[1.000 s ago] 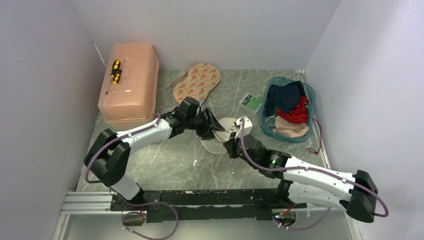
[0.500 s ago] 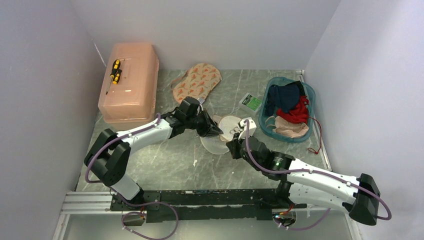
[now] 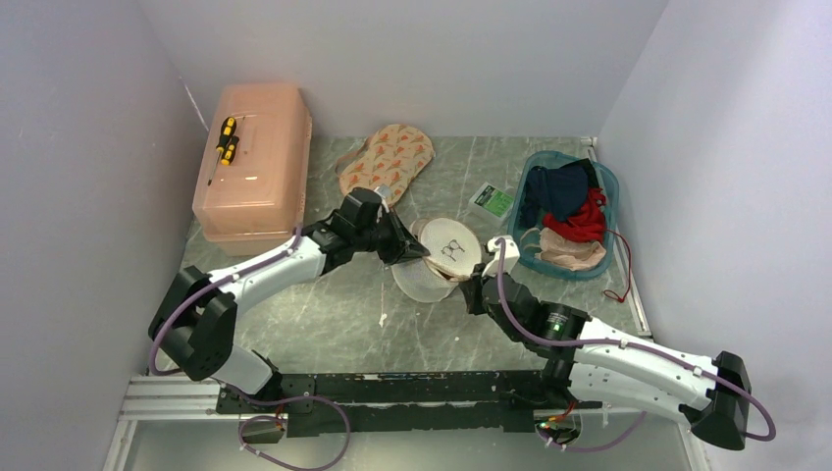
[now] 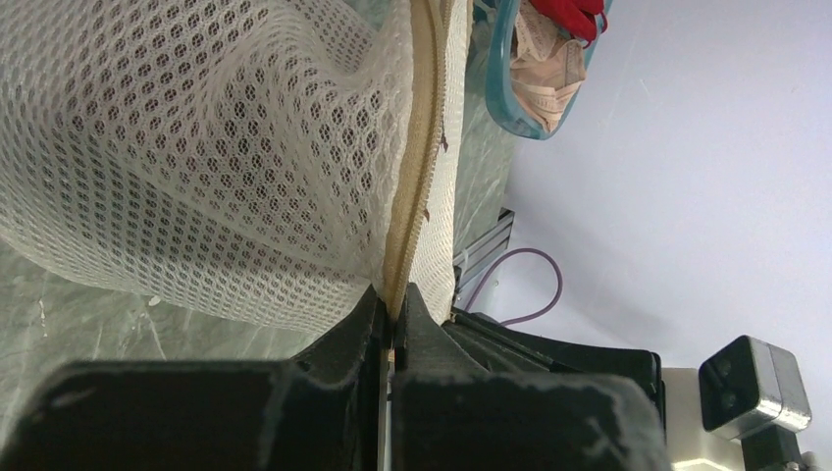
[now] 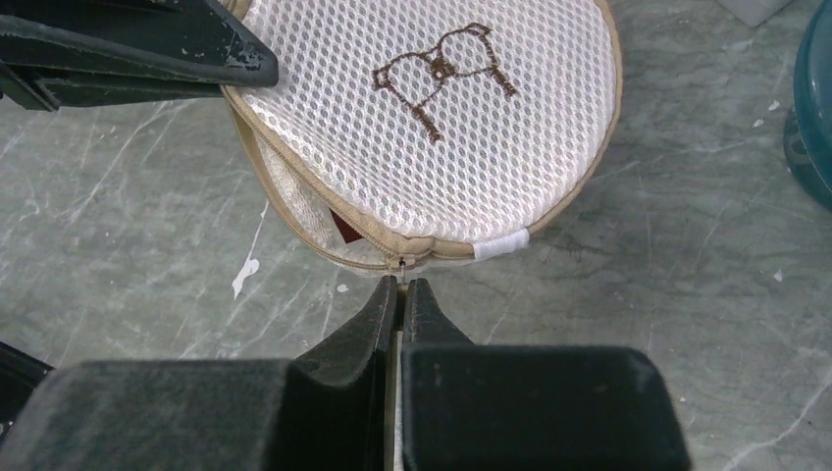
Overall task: Unzip the laundry bag and remove the bra
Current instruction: Unzip the laundry bag at the center of the board.
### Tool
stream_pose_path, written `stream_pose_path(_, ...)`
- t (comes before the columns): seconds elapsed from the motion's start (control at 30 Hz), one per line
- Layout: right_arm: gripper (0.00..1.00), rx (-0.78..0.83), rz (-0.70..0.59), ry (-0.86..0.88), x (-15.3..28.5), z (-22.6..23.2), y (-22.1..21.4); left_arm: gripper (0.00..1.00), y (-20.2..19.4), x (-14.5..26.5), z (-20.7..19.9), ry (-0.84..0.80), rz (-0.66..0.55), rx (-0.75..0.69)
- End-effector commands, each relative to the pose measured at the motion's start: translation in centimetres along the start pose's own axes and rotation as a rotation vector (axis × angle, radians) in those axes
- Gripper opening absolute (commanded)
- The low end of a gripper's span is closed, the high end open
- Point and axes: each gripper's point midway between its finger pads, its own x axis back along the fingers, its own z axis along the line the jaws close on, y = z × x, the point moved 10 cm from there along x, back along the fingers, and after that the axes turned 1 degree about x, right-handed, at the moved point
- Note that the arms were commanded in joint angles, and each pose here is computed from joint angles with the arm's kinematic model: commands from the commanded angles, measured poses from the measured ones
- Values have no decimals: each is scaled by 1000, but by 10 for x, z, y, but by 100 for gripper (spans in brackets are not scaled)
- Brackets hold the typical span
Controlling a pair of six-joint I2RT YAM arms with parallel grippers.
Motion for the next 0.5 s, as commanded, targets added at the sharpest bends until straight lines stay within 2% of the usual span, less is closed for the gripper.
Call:
stream_pose_path(0.0, 0, -12, -7, -68, 2, -7, -3, 3, 2, 10, -1, -8, -43, -24)
stream_pose_path(0.23, 1, -20, -11, -55, 3, -5, 0, 3, -2, 11, 3, -28, -21, -37)
stream_pose_path(0.3, 16, -26, -25, -28, 6, -3, 6, 4, -3, 12, 2, -59, -21, -48)
stream_pose_path(0.33, 25, -25, -29, -17, 8, -3, 8, 9, -4, 13, 2, -68, -18, -52)
stream_pose_path(0.4, 41, -25, -42, 6, 14, -1, 16, 21, -5, 17, 1, -85, -20, -63)
stream_pose_path(0.47, 53, -19, -50, 22, 19, 1, 25, 38, -6, 20, -1, -96, -15, -79)
